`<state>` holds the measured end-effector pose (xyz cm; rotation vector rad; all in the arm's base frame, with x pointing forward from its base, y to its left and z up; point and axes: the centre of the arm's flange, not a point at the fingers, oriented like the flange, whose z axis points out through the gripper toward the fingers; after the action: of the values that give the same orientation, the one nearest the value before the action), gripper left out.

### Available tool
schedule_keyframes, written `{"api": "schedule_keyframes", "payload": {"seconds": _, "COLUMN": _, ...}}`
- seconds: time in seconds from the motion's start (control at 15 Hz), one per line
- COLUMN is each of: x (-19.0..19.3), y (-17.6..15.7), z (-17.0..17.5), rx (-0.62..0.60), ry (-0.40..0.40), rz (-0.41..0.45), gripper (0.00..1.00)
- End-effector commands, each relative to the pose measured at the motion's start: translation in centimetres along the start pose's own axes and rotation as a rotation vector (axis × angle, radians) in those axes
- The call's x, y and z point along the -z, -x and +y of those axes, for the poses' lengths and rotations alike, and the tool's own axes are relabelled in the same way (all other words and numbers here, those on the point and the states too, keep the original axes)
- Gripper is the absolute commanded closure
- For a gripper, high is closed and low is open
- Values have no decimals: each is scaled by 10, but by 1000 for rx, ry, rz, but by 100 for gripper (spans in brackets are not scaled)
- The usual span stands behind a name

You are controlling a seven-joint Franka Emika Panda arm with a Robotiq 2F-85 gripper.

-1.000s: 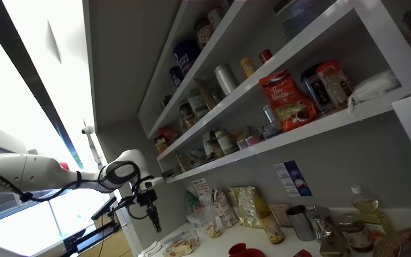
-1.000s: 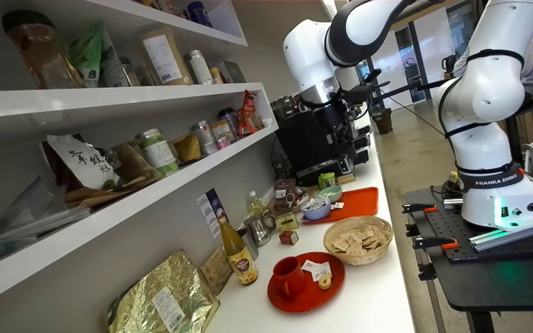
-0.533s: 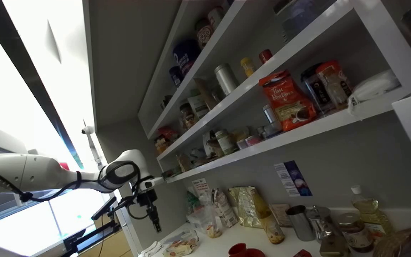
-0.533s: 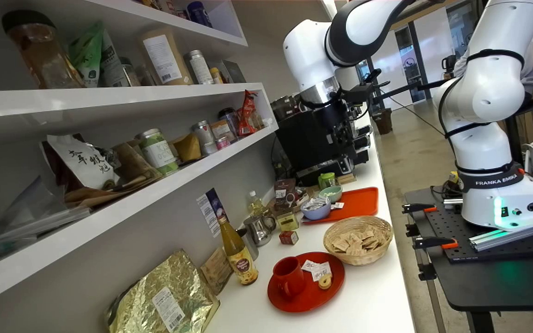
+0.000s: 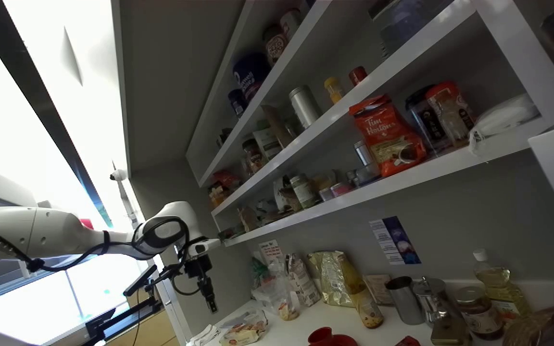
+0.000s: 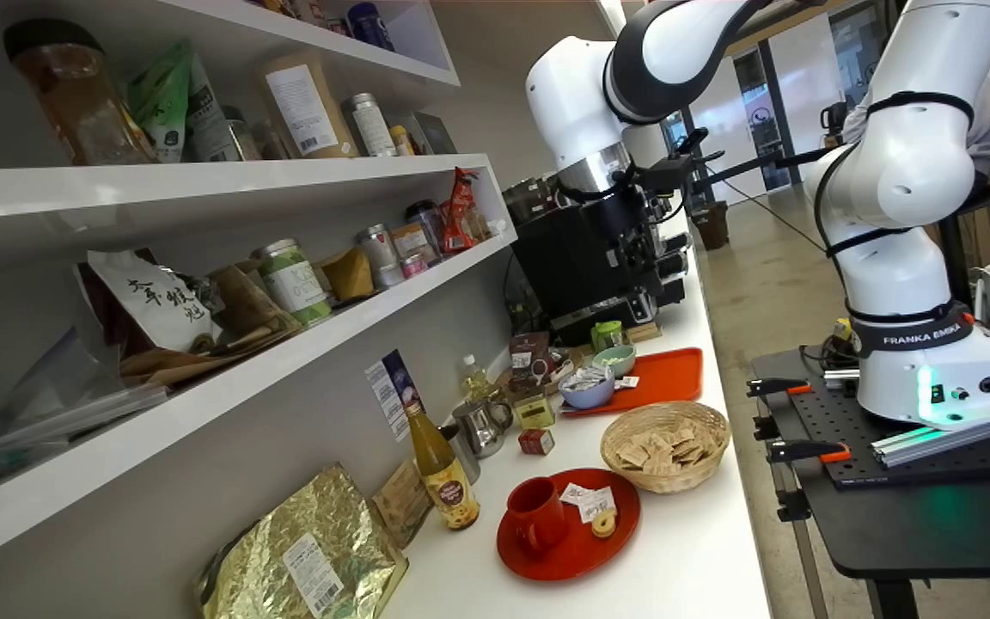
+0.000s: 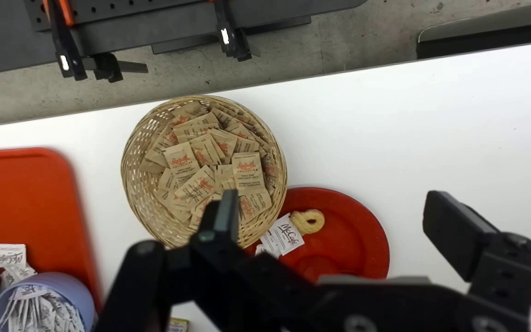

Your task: Remove the tim hortons from the shelf and put it on the countertop

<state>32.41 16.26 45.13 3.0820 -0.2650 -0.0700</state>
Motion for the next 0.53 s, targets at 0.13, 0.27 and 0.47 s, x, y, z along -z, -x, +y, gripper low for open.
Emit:
{"api": "schedule_keyframes", "payload": {"seconds": 0.13, "x": 0, "y": 0, "z": 0, "rx": 0, "ry": 0, "rz": 0, "gripper": 0}}
{"api": "schedule_keyframes", "payload": {"seconds": 0.27, "x": -4, "y": -3, "z": 3, "rx": -23, "ry": 19, "rz": 5, "gripper": 0}}
{"api": "schedule_keyframes", "payload": {"seconds": 0.47, "x": -11, "y": -13, "z": 16, "rx": -111, "ry": 61, "rz": 92, "gripper": 0}}
